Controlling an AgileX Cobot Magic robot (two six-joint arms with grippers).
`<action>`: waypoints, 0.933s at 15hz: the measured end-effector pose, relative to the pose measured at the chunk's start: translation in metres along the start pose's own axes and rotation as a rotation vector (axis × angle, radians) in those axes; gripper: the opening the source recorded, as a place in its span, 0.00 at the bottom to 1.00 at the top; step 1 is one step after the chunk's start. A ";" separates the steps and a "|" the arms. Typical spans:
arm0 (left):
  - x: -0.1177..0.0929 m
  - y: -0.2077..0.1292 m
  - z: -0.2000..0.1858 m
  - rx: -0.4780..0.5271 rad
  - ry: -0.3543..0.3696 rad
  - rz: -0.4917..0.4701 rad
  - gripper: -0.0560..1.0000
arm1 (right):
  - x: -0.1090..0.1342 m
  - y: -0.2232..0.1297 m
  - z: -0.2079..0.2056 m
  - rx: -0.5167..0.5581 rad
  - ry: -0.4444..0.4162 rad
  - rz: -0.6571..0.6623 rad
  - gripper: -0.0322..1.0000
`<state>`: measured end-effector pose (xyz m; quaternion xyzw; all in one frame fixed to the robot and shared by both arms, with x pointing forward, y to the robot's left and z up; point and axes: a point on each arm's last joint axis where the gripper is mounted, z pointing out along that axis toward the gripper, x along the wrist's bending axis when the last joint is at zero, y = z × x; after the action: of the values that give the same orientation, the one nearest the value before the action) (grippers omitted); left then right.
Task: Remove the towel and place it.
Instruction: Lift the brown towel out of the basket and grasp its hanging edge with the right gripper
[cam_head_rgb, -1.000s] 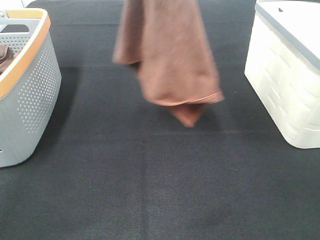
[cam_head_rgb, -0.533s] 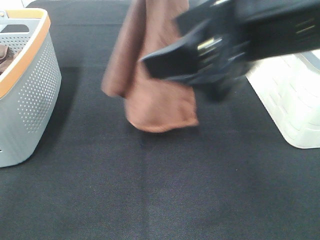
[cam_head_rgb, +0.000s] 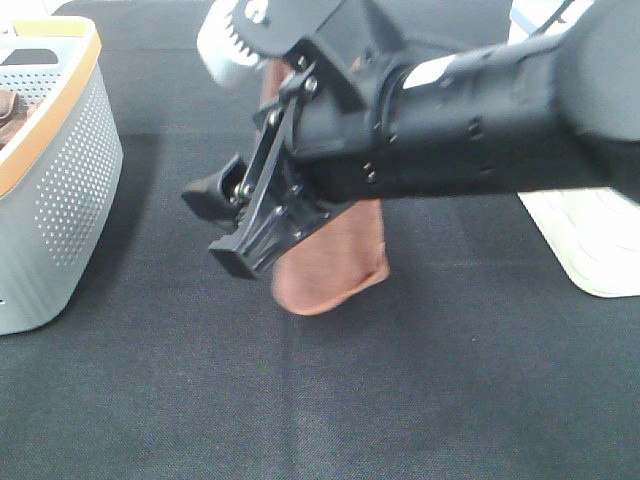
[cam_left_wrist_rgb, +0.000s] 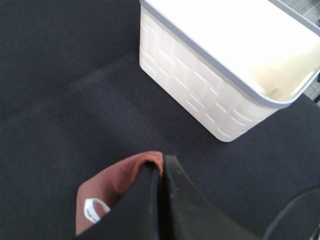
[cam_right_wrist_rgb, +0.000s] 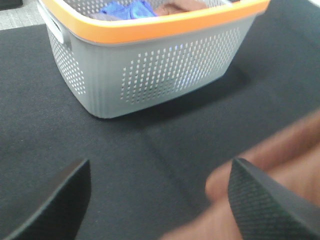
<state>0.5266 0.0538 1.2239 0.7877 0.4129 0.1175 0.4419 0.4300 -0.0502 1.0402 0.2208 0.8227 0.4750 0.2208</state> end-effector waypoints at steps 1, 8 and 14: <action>-0.001 0.001 -0.007 -0.014 0.003 0.001 0.05 | 0.000 -0.002 0.003 0.009 -0.003 0.015 0.73; -0.006 0.009 -0.051 -0.103 0.006 0.016 0.05 | -0.004 -0.009 0.014 0.018 -0.061 0.132 0.75; -0.005 0.017 -0.074 -0.137 0.047 0.051 0.05 | -0.018 -0.007 0.012 -0.028 -0.219 0.340 0.85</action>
<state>0.4916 0.0897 1.2813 0.7628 0.3941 0.1753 0.4818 0.4504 -0.0562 1.0313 0.4037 0.7380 0.4899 0.2287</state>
